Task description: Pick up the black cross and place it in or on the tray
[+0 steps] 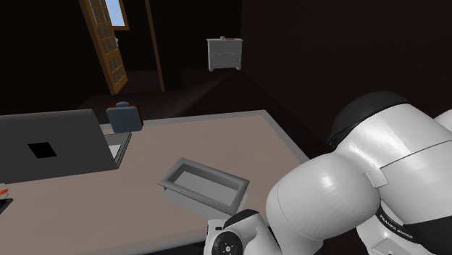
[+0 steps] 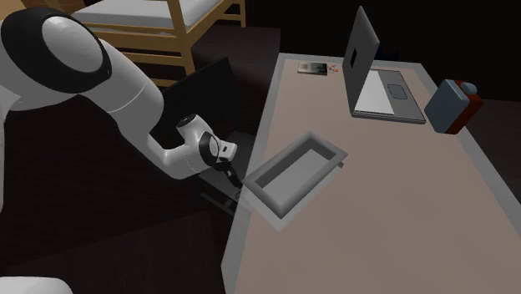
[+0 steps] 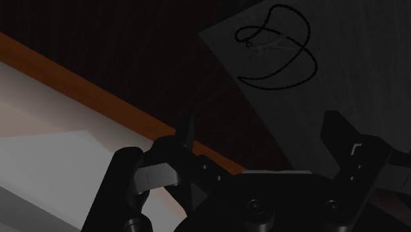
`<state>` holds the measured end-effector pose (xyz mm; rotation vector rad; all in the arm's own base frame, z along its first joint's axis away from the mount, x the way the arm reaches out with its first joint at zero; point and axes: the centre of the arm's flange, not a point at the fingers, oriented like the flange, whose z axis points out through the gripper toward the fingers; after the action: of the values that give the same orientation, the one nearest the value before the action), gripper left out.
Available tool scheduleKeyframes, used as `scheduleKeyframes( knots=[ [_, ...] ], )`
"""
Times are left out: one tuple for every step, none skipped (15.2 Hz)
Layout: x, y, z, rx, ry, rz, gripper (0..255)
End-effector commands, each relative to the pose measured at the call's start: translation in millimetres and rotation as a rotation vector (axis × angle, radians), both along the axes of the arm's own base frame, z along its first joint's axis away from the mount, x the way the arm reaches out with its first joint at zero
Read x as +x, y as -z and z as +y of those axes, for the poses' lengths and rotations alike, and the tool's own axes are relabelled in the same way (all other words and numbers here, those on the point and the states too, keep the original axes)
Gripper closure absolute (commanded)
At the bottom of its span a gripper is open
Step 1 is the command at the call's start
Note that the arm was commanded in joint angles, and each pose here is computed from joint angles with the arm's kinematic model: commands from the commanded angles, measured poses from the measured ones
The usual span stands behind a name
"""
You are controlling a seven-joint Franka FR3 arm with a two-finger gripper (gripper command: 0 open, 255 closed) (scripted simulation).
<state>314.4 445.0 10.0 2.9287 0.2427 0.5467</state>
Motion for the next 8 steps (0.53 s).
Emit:
scheduleKeyframes(
  knots=[
    [0.0, 0.1, 0.0, 0.0, 0.0, 0.0, 0],
    [0.0, 0.1, 0.0, 0.0, 0.0, 0.0, 255],
    [0.0, 0.1, 0.0, 0.0, 0.0, 0.0, 255],
    [0.0, 0.1, 0.0, 0.0, 0.0, 0.0, 255],
    [0.0, 0.1, 0.0, 0.0, 0.0, 0.0, 255],
    [0.0, 0.1, 0.0, 0.0, 0.0, 0.0, 255],
    [0.0, 0.1, 0.0, 0.0, 0.0, 0.0, 255],
    [0.0, 0.1, 0.0, 0.0, 0.0, 0.0, 255]
  ],
)
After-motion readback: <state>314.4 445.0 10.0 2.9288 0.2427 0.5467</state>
